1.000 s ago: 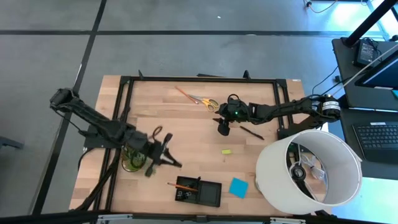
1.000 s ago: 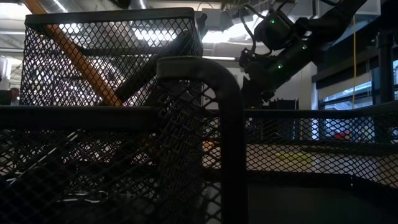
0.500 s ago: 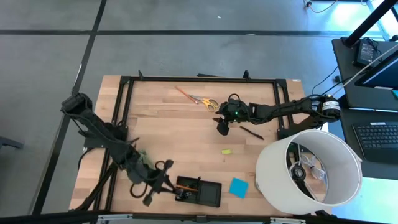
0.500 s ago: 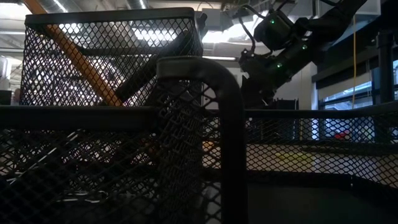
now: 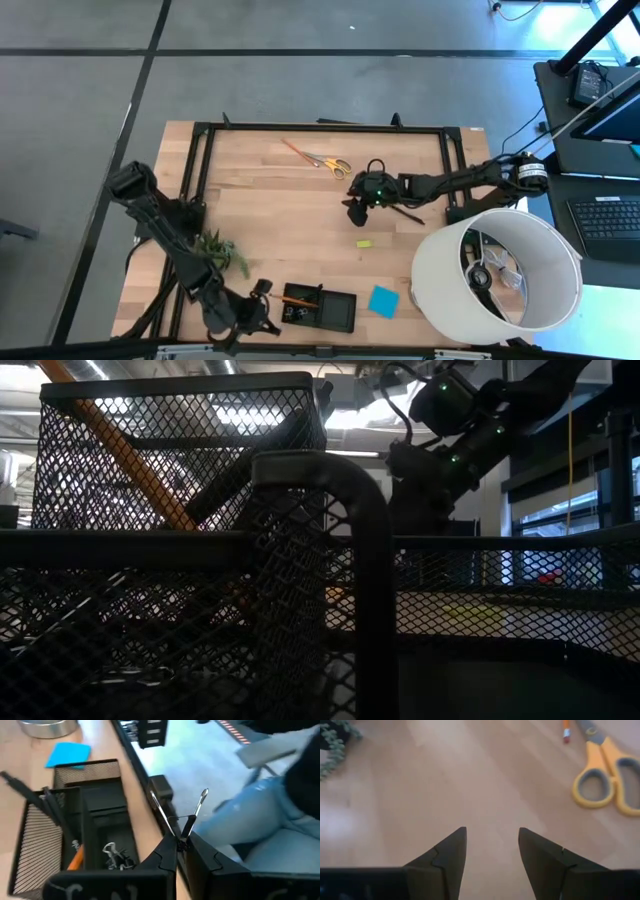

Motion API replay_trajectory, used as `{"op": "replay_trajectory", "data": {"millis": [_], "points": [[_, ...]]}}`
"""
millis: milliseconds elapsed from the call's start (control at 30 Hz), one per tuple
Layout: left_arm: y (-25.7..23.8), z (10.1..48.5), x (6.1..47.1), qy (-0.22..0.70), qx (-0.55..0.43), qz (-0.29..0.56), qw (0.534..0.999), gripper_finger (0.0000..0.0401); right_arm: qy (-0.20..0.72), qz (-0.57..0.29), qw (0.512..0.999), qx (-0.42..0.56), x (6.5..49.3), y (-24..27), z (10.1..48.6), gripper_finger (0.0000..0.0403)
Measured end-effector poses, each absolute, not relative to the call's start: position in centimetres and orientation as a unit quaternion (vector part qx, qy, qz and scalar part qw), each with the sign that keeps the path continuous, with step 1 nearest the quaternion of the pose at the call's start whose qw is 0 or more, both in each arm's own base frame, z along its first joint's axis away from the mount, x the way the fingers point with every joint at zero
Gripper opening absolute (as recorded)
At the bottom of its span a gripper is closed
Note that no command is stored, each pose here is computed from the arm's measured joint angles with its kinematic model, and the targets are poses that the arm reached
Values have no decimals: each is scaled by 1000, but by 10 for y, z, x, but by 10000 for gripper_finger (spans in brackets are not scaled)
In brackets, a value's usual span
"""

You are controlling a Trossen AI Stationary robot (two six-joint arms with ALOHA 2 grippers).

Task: Pick and place office supplies into organizer
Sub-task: Put the black binder clip into the black desk organizer

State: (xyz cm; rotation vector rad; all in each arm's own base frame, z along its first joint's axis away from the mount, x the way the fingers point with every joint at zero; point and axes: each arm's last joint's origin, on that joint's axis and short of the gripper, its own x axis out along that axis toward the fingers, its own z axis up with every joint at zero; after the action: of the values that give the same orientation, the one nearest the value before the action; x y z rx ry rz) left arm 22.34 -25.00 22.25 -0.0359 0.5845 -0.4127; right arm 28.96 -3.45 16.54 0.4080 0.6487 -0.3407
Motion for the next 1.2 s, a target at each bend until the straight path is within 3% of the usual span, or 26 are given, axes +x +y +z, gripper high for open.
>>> {"op": "replay_trajectory", "data": {"millis": [667, 967, 1200], "points": [[-260, 141, 248, 339, -100, -43, 934, 12, 302, -158, 901, 267, 291, 21, 166, 181], [-261, 137, 248, 340, -107, -40, 934, 17, 298, -153, 904, 267, 288, 45, 166, 181], [-261, 137, 248, 343, -109, -44, 932, 49, 294, -157, 907, 257, 286, 52, 166, 181]]}}
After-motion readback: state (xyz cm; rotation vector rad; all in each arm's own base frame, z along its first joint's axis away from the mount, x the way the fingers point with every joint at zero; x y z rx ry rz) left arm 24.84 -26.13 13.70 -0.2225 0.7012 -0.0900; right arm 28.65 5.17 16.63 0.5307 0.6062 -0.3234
